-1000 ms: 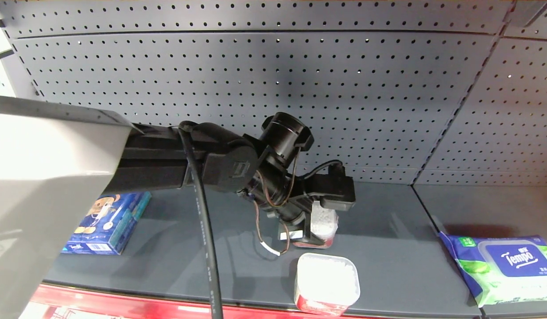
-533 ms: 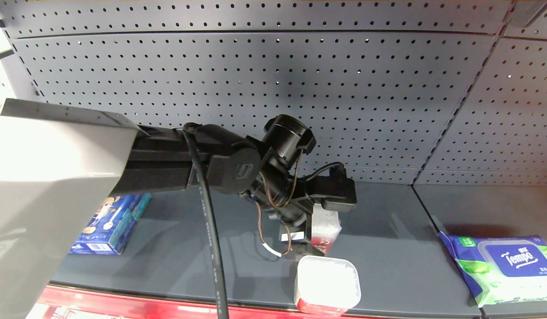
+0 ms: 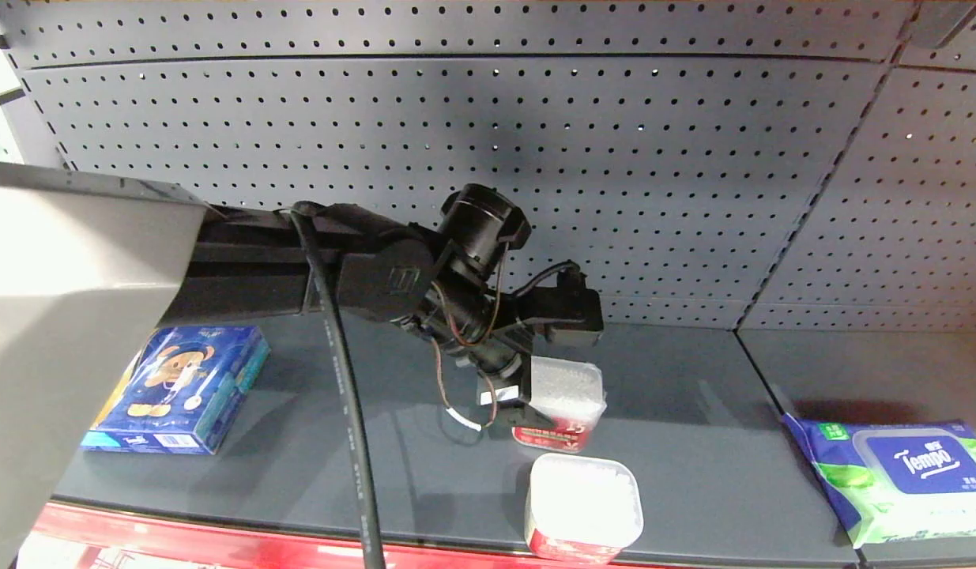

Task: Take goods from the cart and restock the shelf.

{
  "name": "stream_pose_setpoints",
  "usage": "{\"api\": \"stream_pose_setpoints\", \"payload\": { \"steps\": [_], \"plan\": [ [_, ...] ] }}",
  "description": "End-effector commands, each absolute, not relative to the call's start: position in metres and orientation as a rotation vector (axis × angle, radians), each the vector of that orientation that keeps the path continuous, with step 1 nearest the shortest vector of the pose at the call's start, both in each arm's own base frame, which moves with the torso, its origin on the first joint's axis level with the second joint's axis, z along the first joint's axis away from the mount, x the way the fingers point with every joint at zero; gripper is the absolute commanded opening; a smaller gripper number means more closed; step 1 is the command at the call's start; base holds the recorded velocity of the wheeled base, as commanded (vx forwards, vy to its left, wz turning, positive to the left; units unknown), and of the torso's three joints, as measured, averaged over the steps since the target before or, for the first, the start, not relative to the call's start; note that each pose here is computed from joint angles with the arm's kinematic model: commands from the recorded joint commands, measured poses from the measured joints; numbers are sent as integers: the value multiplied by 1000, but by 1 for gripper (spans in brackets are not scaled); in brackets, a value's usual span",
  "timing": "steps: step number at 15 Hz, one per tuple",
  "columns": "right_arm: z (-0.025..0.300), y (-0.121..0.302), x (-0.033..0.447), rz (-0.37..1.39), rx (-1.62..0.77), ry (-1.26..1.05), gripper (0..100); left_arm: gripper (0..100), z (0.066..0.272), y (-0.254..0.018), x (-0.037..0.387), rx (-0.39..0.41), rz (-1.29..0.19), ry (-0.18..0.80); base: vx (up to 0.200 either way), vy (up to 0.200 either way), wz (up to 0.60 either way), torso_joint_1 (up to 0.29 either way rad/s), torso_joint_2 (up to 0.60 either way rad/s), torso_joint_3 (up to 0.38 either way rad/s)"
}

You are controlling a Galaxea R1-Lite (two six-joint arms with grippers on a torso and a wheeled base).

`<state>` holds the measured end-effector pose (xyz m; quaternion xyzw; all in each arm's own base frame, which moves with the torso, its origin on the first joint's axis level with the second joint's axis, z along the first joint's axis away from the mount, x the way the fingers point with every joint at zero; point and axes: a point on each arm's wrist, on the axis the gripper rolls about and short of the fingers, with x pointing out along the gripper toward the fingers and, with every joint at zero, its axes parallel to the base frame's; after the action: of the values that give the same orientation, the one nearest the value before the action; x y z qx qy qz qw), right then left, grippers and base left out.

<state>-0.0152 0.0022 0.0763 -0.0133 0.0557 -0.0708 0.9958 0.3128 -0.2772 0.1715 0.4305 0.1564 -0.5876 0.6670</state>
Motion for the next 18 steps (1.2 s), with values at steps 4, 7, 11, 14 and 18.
{"api": "stream_pose_setpoints", "payload": {
  "steps": [4, 7, 11, 14, 18],
  "plan": [
    [76, 2, -15, -142, -27, 113, 100, 100, 195, -242, 316, 947, -1250, 346, 0, 0, 0, 0, 0, 0],
    [76, 2, -15, -142, -27, 113, 100, 100, 201, -220, 307, 936, -1228, 371, 0, 0, 0, 0, 0, 0],
    [76, 2, -15, -142, -27, 113, 100, 100, 194, -209, 327, 867, -1144, 397, 0, 0, 0, 0, 0, 0],
    [76, 2, -15, -142, -27, 113, 100, 100, 178, -220, 336, 837, -1138, 417, 0, 0, 0, 0, 0, 0],
    [76, 2, -15, -142, -27, 113, 100, 100, 167, -232, 335, 850, -1164, 432, 0, 0, 0, 0, 0, 0]
  ]
}}
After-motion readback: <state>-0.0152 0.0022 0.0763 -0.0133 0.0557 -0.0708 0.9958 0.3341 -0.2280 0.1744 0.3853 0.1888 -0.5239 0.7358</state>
